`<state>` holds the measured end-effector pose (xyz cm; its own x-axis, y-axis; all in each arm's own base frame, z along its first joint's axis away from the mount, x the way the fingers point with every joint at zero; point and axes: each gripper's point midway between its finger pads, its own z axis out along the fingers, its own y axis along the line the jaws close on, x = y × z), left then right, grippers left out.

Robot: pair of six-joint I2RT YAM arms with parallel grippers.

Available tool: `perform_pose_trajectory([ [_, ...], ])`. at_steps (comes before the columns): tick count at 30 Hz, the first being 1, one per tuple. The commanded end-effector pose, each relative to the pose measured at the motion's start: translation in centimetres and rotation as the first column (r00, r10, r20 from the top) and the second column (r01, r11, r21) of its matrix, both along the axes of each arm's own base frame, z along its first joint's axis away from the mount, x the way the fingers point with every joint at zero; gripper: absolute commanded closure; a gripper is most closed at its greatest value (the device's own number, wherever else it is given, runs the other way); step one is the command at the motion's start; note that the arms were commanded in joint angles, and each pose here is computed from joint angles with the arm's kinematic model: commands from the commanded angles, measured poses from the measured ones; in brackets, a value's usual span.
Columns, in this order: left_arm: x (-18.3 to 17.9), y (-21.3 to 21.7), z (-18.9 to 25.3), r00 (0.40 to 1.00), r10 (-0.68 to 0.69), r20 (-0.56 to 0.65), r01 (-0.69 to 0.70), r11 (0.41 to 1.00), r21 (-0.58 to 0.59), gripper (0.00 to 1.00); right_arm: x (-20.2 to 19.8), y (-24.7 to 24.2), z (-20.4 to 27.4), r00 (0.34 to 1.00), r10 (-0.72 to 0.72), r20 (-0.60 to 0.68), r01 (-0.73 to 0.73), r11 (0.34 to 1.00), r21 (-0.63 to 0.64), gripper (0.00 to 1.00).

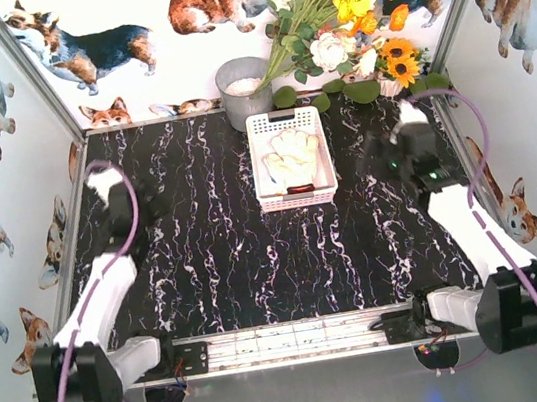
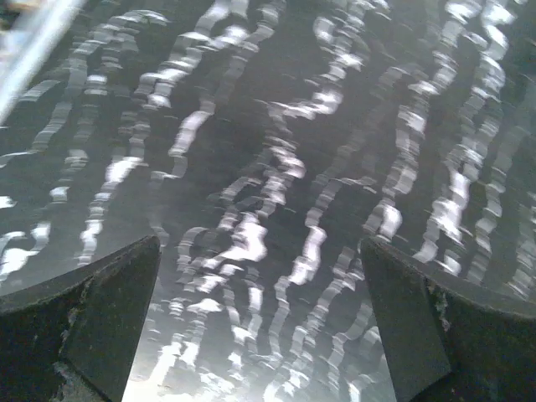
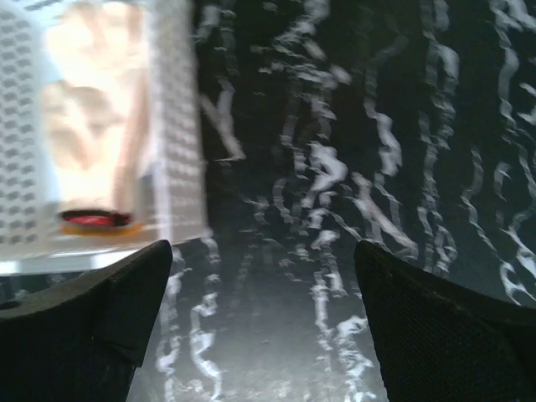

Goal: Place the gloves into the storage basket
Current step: Reset both arms

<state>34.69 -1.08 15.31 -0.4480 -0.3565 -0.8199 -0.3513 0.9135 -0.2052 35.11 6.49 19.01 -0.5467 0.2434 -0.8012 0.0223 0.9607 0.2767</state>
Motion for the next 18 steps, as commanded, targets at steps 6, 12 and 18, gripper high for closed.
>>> perform_pose_trajectory([
  [6,-4.3,9.0,-1.5,0.901,0.250,0.355,-0.343,0.911,0.230,0.00,0.2,-9.1,-2.7,0.919,-0.252,0.302,0.294,0.951,-0.100,0.05],
  [12,-3.8,7.0,-3.3,0.897,0.045,0.441,-0.201,0.928,0.314,0.00,-0.3,-8.6,-7.2,0.905,-0.140,0.402,0.229,0.957,-0.180,0.00],
  [18,0.5,4.0,-3.3,0.901,-0.156,0.405,-0.020,0.917,0.399,0.00,1.4,-7.4,-10.1,0.935,-0.052,0.352,0.140,0.963,-0.230,0.00],
])
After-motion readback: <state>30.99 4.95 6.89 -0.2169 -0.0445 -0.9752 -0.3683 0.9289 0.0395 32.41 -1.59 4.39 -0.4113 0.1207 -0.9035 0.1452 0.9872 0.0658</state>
